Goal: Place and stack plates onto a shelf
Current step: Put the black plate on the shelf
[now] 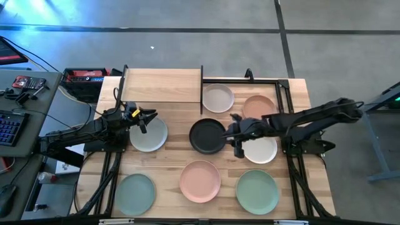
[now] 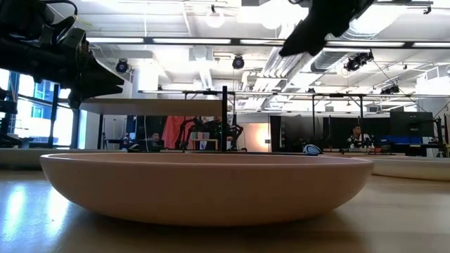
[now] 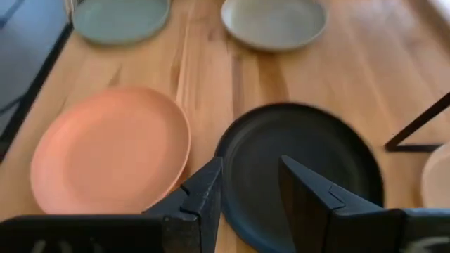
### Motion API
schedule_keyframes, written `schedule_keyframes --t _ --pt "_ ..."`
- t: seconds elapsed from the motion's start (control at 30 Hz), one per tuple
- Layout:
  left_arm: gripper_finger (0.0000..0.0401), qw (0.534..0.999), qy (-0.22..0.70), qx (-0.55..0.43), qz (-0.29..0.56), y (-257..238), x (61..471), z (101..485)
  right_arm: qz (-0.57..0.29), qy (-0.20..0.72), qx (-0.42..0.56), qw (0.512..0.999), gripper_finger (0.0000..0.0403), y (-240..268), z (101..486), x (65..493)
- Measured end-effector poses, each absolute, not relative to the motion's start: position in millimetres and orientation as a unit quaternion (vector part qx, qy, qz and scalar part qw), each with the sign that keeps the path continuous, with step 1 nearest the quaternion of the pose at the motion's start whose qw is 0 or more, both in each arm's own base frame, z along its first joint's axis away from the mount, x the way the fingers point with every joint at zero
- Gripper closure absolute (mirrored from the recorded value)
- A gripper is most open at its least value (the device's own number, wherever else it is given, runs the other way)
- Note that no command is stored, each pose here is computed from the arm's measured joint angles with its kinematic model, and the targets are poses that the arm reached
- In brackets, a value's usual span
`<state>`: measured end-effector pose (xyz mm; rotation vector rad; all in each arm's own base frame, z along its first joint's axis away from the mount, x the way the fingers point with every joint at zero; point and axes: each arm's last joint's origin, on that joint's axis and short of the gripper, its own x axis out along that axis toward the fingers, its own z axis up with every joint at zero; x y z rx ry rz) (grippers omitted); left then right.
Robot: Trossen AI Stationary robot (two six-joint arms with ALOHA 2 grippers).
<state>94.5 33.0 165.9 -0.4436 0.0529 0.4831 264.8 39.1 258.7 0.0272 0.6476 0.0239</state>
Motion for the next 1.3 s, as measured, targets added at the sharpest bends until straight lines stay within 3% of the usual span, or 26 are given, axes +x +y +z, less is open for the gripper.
schedule_keyframes --t 0.63,1.3 --pt "0.0291 0.947 0.028 -0.218 0.233 33 95 166 0.003 0.372 0.037 0.928 0.0281 51 191 312" --pt "0.0291 0.947 0.027 -0.219 0.233 33 95 166 0.035 0.421 0.016 0.906 0.0281 65 150 322"
